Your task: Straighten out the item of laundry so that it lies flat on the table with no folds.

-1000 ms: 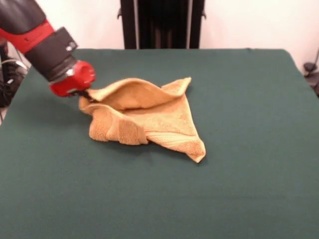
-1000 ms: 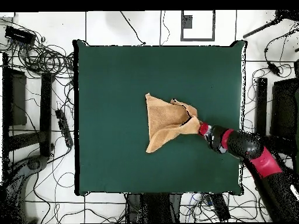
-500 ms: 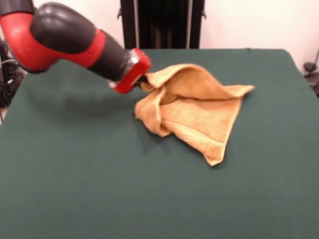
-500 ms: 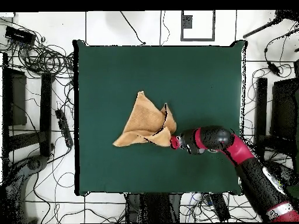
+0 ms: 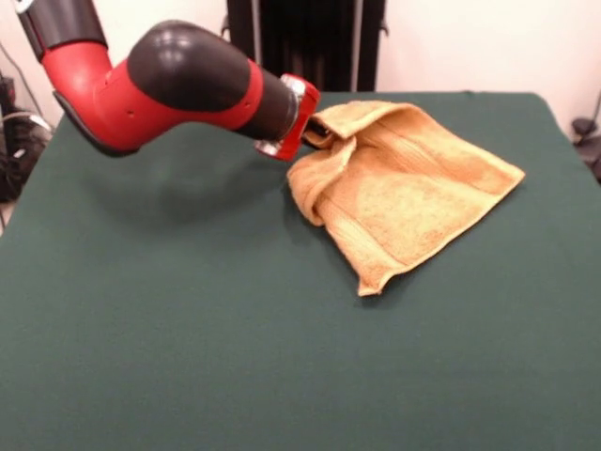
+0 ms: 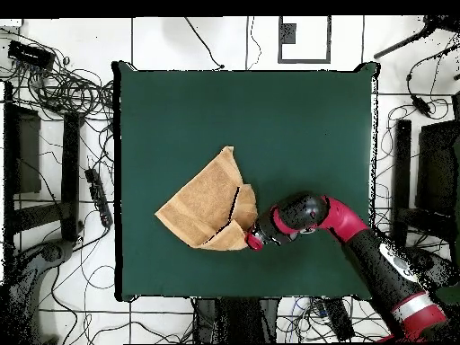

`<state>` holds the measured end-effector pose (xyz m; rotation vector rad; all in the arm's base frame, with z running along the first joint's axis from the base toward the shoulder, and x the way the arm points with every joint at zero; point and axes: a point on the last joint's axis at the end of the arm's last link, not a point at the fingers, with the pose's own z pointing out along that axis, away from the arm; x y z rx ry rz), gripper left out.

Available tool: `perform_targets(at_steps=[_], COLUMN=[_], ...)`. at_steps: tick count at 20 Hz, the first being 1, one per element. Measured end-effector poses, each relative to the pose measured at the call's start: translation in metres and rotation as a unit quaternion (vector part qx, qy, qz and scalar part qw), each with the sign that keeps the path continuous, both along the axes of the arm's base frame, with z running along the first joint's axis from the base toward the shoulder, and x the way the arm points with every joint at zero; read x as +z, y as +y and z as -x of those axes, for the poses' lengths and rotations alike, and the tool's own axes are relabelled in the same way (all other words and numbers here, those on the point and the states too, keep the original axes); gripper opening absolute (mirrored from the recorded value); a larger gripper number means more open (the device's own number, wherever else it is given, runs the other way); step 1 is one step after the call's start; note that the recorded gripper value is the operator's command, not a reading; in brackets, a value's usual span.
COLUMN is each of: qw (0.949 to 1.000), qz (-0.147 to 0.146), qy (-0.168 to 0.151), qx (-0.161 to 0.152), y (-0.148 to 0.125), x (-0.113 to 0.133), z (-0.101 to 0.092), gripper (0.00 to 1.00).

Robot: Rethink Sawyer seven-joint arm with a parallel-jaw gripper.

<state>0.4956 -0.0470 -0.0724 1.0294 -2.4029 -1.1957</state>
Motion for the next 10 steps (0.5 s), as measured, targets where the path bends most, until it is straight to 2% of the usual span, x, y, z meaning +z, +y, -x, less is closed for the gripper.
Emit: perform_targets(at_steps=[5,10], qw=[0.9989,0.9973], qz=[-0.013,-0.024], qy=[-0.027,-0.033], qx=[0.035,0.060], y=[-0.0019,-0.0035], x=[-0.0037,-0.0041], z=[-0.0007,-0.0044], gripper=[0.00,0.00])
